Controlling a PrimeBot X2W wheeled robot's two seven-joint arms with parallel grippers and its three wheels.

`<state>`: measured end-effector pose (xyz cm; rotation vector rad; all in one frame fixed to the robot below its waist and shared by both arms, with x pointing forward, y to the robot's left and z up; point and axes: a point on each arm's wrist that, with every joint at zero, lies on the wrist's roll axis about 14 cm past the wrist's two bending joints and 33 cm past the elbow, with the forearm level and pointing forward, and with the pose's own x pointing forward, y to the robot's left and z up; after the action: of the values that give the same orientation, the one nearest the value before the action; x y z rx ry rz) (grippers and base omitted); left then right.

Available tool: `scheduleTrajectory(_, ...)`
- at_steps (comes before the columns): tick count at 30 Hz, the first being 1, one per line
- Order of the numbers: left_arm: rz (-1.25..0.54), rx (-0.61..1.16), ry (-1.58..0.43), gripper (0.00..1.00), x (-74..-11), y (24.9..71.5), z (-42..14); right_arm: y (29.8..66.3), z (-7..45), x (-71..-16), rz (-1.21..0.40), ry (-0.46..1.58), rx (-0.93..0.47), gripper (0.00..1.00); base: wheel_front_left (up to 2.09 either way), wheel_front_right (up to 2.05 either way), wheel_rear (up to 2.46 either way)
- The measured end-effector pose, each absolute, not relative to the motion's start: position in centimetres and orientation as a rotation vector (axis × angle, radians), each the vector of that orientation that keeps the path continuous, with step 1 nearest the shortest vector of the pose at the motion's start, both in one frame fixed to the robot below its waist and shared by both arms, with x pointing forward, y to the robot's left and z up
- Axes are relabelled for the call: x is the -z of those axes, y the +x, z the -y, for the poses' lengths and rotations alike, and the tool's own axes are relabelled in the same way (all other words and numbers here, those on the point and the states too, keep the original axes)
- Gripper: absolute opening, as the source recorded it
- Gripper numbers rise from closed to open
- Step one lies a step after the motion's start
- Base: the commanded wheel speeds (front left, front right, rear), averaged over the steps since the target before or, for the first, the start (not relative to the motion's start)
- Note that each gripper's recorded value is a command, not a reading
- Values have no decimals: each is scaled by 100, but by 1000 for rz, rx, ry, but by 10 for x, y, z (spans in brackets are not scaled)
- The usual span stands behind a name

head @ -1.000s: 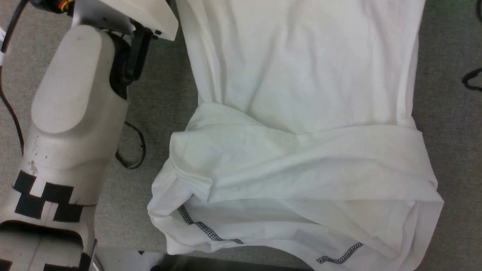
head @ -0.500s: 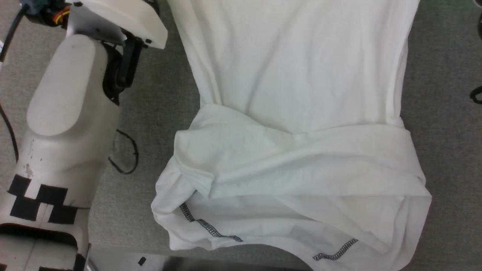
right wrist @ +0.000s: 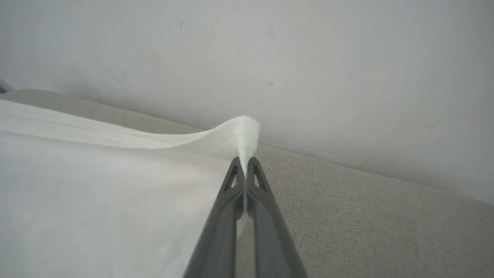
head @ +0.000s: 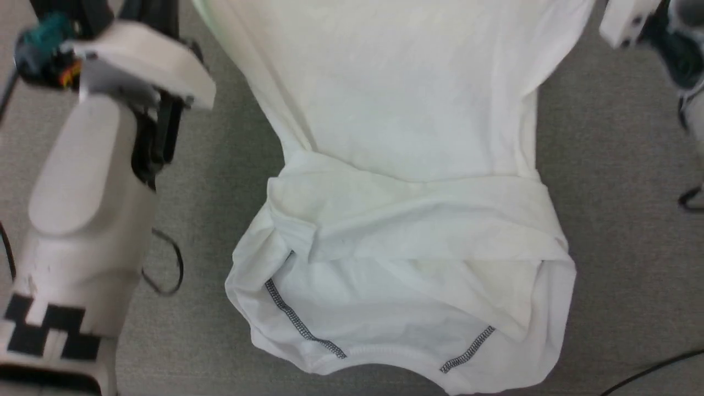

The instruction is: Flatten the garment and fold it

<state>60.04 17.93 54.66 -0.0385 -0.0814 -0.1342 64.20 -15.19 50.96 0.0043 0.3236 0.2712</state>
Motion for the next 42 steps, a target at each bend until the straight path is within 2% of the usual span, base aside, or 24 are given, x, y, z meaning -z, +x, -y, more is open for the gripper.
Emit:
scheduleTrajectory(12,-29,2,-183,0,-504,469,-197,500,155,-482,-348,43,-372,0,0,0,0)
scheduleTrajectory(16,-98,-14,-197,0,-489,430,-194,452,162,-471,-381,91,-361,0,0,0,0)
scheduleTrajectory(23,-261,10,-203,0,-458,378,-182,380,178,-448,-449,197,-261,0,0,0,0)
scheduleTrajectory(36,-589,-27,-230,0,-379,303,-176,289,180,-392,-653,354,-78,0,0,0,0)
scheduleTrajectory(42,-670,2,-268,0,-356,284,-159,265,174,-371,-728,368,-51,0,0,0,0)
